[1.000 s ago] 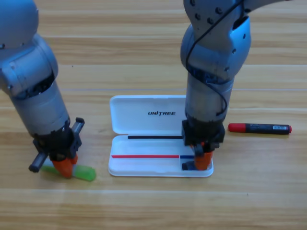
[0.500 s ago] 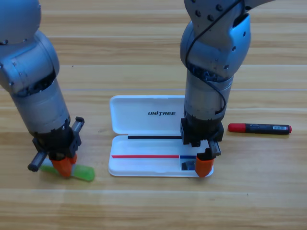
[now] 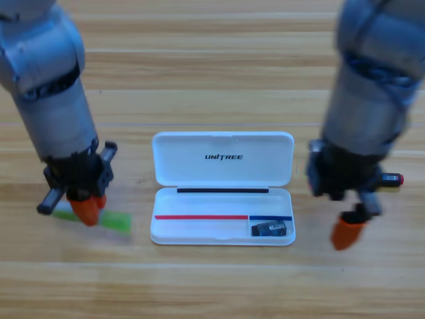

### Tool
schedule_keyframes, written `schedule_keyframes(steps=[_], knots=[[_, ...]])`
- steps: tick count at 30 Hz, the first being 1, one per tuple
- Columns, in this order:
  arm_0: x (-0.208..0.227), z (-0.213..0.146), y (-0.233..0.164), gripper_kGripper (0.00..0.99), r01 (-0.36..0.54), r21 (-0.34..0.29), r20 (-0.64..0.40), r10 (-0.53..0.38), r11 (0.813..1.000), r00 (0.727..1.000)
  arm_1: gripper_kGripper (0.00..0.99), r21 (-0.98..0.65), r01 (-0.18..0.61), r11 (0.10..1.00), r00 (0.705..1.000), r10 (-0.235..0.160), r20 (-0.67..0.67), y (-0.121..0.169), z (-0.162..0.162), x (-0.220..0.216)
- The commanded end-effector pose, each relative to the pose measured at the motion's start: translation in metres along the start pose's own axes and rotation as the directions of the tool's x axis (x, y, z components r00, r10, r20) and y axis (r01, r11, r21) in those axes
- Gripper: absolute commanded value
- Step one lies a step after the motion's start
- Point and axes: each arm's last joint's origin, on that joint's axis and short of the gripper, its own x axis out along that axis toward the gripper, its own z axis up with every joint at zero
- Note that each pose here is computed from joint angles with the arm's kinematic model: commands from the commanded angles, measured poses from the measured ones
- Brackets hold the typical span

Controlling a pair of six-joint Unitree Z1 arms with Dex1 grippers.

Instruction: Clean up eraser and pencils

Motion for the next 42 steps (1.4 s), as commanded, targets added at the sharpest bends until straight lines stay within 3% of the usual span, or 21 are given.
schedule_keyframes(steps=[1, 6, 12, 21, 31, 42], knots=[[-0.023, 0.004, 0.006, 0.0, -0.013, -0.03, 0.022, 0.014, 0.999, 1.0, 0.818, 0.059, -0.032, 0.998, 0.999, 0.033, -0.013, 0.017, -0.045, -0.016], [-0.037, 0.008, 0.012, 0.0, -0.018, -0.049, 0.056, 0.02, 0.999, 0.998, 0.818, 0.105, -0.05, 0.993, 0.998, 0.054, -0.042, 0.004, -0.072, -0.004], [-0.039, 0.02, 0.014, 0.0, -0.014, -0.043, 0.079, 0.018, 0.999, 0.997, 0.818, 0.138, -0.04, 0.99, 0.998, 0.048, -0.05, -0.018, -0.09, 0.014], [-0.031, 0.054, 0.018, 0.0, 0.019, -0.022, 0.083, -0.017, 1.0, 0.996, 0.818, 0.125, -0.004, 0.992, 0.998, 0.012, -0.064, -0.046, -0.1, 0.038], [-0.019, 0.087, 0.018, 0.0, 0.032, 0.001, 0.086, -0.032, 0.999, 0.996, 0.818, 0.106, -0.043, 0.993, 0.996, 0.051, -0.072, -0.074, -0.108, 0.067], [-0.009, 0.104, 0.022, 0.0, 0.041, 0.015, 0.087, -0.042, 0.999, 0.995, 0.818, 0.097, -0.021, 0.995, 0.997, 0.027, -0.068, -0.093, -0.112, 0.076]])
